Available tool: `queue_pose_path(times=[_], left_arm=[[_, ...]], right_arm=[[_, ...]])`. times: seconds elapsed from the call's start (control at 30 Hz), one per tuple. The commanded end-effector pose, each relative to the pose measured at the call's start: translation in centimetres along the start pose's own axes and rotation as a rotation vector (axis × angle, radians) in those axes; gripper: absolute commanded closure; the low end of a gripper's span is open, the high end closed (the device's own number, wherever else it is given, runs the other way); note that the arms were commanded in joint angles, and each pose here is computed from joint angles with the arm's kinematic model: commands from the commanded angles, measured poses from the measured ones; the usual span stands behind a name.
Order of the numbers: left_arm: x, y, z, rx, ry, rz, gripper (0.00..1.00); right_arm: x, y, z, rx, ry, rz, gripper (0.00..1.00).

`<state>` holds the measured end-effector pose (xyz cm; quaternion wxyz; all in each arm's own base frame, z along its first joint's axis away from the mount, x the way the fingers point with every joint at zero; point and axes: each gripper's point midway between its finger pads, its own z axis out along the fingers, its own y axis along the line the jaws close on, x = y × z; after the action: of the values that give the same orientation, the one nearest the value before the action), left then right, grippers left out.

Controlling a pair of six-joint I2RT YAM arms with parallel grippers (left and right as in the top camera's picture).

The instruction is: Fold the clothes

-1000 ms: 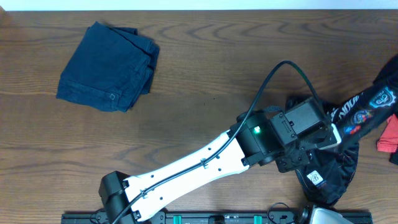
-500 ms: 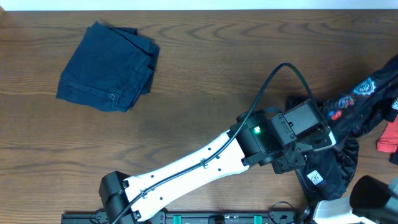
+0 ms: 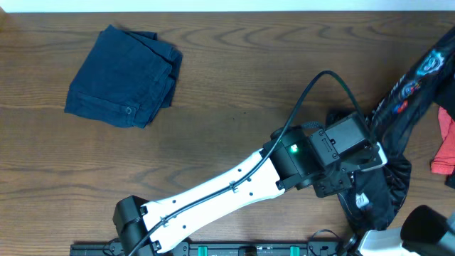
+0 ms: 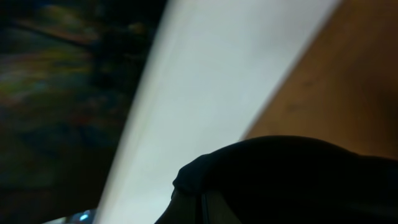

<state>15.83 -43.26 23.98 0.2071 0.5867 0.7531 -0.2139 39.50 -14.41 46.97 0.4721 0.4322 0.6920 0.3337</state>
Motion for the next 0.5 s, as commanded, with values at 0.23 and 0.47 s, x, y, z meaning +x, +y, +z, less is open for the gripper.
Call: queue_pose_path(times=[0.23, 0.47], left_arm=[[-1.4, 0.3, 0.1, -0.017, -0.051, -0.010, 0.62], [-0.8, 0.2, 0.1, -0.013, -0.028, -0.018, 0.62]], right_arm=[[3.6, 8.5, -7.0, -0.193, -0.095, -0.527, 0.99], [6.7, 8.7, -6.9, -0.188, -0.069, -1.096, 0.99]])
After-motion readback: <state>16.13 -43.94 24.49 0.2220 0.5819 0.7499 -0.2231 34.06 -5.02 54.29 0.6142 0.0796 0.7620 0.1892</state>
